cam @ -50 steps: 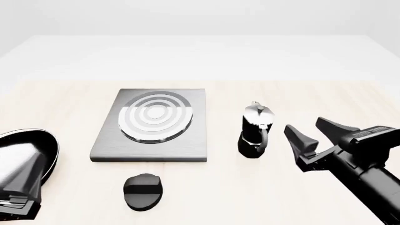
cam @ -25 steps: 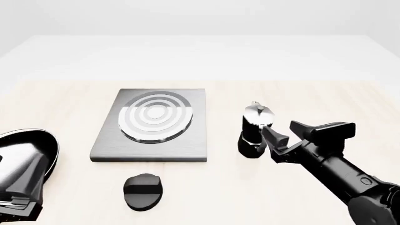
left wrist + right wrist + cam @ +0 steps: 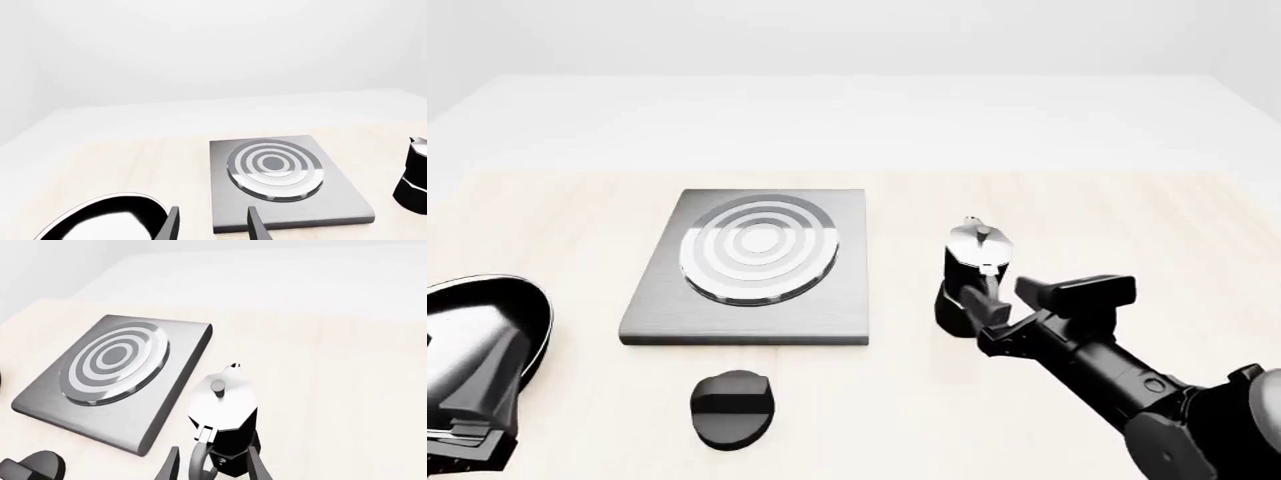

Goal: Turn on the stove and put the moka pot on it.

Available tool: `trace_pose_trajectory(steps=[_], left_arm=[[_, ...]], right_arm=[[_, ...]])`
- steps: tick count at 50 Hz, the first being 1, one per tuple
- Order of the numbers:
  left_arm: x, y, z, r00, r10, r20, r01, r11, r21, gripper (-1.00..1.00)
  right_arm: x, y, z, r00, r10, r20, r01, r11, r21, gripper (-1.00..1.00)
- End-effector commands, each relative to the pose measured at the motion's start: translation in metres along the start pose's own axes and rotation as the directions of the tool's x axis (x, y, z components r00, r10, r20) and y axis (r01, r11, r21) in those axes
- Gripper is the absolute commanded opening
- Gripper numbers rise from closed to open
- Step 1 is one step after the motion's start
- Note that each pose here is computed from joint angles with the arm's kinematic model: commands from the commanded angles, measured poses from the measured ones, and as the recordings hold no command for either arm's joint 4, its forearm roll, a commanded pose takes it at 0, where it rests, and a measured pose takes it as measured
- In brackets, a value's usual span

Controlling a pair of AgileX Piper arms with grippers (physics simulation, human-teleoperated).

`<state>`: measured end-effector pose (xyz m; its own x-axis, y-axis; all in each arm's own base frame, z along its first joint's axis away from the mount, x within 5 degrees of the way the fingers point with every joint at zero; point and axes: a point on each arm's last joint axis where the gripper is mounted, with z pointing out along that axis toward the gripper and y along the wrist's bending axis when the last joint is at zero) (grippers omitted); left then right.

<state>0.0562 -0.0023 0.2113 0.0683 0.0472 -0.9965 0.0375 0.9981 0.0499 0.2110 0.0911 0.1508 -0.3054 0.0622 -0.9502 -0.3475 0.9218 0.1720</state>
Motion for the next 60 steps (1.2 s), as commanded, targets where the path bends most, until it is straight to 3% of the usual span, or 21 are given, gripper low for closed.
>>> trace_pose_trajectory(steps=[1, 13, 14, 16, 17, 23, 29, 30, 36, 42, 48, 60], left_arm=[[0.0, 0.0, 0.0, 1.0, -0.002, -0.005, 0.002, 1.0, -0.004, 1.0], [0.001, 0.0, 0.0, 1.0, -0.009, -0.012, 0.009, 1.0, -0.008, 1.0], [0.001, 0.0, 0.0, 1.0, -0.011, -0.015, 0.011, 1.0, -0.009, 1.0], [0.001, 0.001, 0.0, 1.0, -0.011, -0.016, 0.011, 1.0, -0.01, 1.0], [0.001, 0.001, 0.0, 1.0, -0.011, -0.016, 0.011, 1.0, -0.012, 1.0], [0.002, 0.001, 0.0, 1.0, -0.016, -0.019, 0.016, 1.0, -0.017, 1.0], [0.002, 0.001, 0.0, 1.0, -0.015, -0.019, 0.015, 1.0, -0.019, 1.0], [0.002, 0.001, 0.0, 1.0, -0.015, -0.021, 0.014, 1.0, -0.016, 1.0], [0.002, 0.001, 0.0, 1.0, -0.012, -0.02, 0.011, 1.0, -0.02, 1.0], [0.002, 0.001, 0.0, 1.0, -0.013, -0.02, 0.013, 1.0, -0.021, 1.0], [0.002, 0.001, 0.0, 0.999, -0.02, -0.025, 0.019, 1.0, -0.023, 1.0], [0.004, 0.001, 0.0, 0.999, -0.021, -0.04, 0.02, 1.0, -0.017, 1.0]], right_arm=[[0.01, 0.003, 0.009, 1.0, 0.014, -0.023, -0.014, 1.0, -0.014, 1.0], [0.016, 0.006, 0.015, 0.999, 0.012, -0.039, -0.013, 1.0, -0.028, 1.0], [0.015, 0.005, 0.015, 0.999, 0.009, -0.04, -0.009, 1.0, -0.023, -1.0], [0.013, 0.006, 0.012, 1.0, 0.0, -0.03, -0.001, 1.0, -0.027, -1.0], [0.008, 0.007, 0.002, 1.0, 0.009, 0.012, -0.009, 0.999, -0.04, -1.0], [-0.011, 0.012, -0.003, 0.988, -0.149, 0.035, 0.151, 0.988, -0.043, -1.0], [-0.024, 0.017, -0.004, 0.974, -0.217, 0.06, 0.22, 0.974, -0.05, -1.0], [-0.026, 0.018, -0.003, 0.967, -0.247, 0.066, 0.251, 0.967, -0.05, -1.0], [-0.044, 0.031, 0.002, 0.949, -0.301, 0.09, 0.308, 0.948, -0.08, -1.0], [-0.07, 0.045, 0.011, 0.917, -0.373, 0.142, 0.387, 0.918, -0.091, -1.0], [-0.089, 0.063, 0.026, 0.9, -0.393, 0.188, 0.418, 0.9, -0.12, -1.0], [-0.117, 0.089, 0.064, 0.906, -0.325, 0.272, 0.374, 0.915, -0.152, -1.0]])
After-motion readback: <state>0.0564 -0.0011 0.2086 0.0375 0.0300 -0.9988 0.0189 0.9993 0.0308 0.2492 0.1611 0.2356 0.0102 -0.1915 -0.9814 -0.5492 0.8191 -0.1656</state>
